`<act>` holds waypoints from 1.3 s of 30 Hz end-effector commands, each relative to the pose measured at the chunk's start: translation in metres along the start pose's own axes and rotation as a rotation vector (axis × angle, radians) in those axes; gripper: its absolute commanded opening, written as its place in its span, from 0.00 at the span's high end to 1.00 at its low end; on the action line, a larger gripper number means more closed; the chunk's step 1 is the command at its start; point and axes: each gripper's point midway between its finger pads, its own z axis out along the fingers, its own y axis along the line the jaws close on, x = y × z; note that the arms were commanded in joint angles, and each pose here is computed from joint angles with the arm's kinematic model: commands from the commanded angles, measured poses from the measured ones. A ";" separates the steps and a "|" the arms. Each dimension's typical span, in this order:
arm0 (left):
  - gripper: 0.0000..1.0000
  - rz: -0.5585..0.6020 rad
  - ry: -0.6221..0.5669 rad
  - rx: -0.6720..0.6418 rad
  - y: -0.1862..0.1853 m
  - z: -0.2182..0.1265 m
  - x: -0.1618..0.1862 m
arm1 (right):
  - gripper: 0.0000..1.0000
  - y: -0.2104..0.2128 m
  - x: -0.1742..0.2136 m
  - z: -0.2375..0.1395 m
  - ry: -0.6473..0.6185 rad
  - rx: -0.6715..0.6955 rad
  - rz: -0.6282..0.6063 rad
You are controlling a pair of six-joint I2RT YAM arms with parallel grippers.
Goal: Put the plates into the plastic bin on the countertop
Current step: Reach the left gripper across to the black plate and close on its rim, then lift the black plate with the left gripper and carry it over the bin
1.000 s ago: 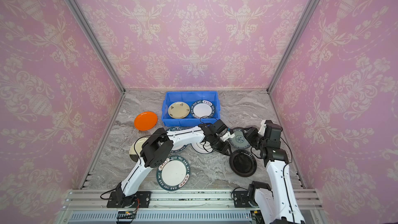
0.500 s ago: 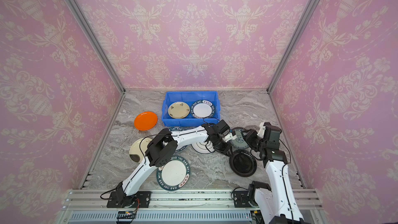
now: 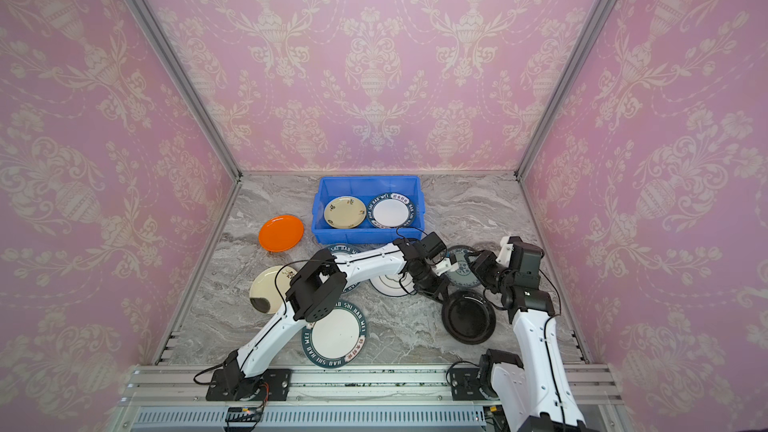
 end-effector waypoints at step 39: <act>1.00 -0.306 -0.799 0.079 0.088 -0.328 -0.073 | 0.39 0.178 -0.032 0.042 0.093 -0.211 -0.402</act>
